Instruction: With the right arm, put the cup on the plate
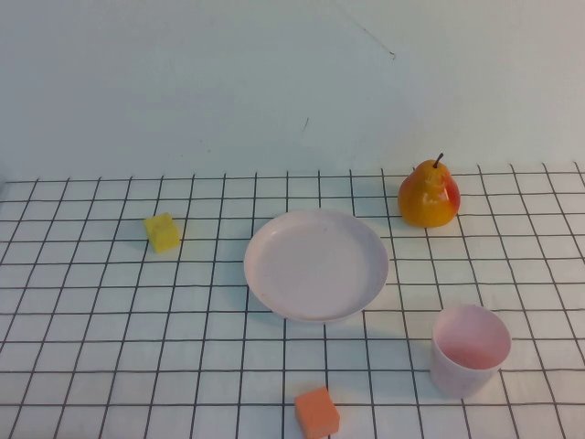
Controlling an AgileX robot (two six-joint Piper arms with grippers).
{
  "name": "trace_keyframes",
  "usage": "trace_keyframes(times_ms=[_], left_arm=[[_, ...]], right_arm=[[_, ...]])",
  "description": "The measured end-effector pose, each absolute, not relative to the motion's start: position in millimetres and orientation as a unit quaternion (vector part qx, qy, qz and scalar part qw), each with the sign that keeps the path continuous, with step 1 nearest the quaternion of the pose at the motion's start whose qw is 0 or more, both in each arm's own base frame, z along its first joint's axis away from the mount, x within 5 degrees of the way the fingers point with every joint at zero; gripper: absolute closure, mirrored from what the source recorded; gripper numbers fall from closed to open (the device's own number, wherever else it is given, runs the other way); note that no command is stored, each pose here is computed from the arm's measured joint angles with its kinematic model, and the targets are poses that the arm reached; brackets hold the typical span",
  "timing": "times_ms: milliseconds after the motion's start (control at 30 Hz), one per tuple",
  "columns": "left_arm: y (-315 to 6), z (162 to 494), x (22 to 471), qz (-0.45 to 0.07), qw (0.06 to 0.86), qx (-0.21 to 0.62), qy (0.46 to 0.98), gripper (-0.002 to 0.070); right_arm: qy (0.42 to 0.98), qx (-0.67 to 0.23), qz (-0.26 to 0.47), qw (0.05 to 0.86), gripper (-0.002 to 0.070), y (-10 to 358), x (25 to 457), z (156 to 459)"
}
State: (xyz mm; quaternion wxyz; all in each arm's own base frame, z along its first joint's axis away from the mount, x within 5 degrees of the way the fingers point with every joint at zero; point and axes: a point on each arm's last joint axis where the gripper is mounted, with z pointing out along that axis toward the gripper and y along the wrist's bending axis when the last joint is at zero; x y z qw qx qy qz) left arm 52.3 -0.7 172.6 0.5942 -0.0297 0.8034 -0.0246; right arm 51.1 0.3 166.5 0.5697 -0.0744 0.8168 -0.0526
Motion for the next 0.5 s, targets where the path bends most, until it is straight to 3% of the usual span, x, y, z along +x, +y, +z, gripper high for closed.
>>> trace_keyframes(times_ms=[233, 500], left_arm=[[-0.7, 172.6, 52.3, -0.025, 0.594, -0.030, 0.803, 0.0678], [-0.7, 172.6, 52.3, -0.025, 0.594, -0.030, 0.803, 0.0678]], right_arm=[[0.787, -0.071, -0.058, 0.610, 0.0678, 0.1, 53.8, 175.2], [0.628, -0.053, -0.078, 0.772, 0.0678, -1.0, 54.8, 216.5]])
